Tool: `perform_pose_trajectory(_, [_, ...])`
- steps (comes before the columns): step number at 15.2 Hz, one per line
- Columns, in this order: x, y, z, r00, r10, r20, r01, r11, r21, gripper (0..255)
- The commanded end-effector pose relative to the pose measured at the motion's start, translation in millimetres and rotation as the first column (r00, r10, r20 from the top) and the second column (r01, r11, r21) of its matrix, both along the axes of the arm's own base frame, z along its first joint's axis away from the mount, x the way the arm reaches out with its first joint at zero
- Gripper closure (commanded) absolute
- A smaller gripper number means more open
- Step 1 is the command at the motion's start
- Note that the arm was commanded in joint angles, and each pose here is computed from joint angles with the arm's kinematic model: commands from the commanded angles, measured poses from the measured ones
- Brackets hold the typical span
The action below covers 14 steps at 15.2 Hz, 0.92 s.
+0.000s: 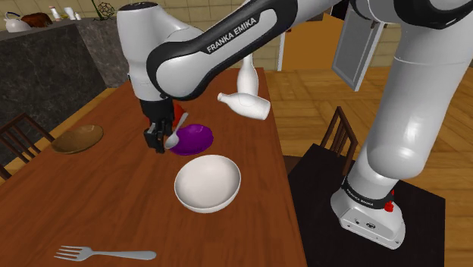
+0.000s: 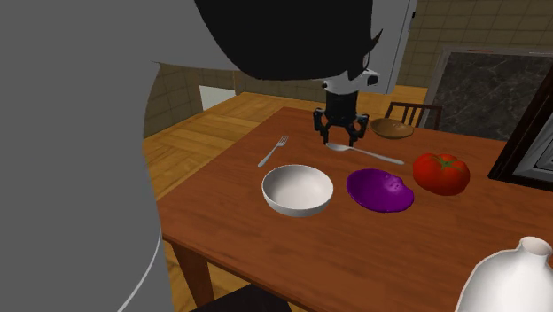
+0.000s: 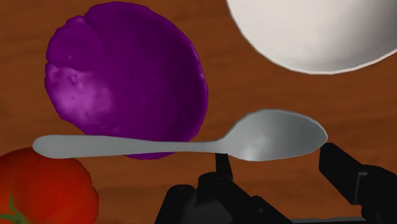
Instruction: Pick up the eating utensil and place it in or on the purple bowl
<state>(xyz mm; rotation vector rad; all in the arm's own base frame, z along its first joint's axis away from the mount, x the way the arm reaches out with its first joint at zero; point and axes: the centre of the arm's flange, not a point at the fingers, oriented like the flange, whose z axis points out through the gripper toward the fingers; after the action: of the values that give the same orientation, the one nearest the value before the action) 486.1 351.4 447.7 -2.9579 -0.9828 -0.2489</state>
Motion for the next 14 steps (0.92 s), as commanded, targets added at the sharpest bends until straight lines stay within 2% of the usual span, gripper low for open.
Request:
perform_pose_trajectory(1, [17,-25,0,1.000,0.001,0.000,-0.001,1.000,0.000,255])
perform_pose_trajectory(4, [39,-57,2,1.000,0.001,0.000,-0.001,1.000,0.000,255])
perform_pose_trajectory(14, [39,-57,-51,1.000,0.001,0.000,-0.001,1.000,0.000,255])
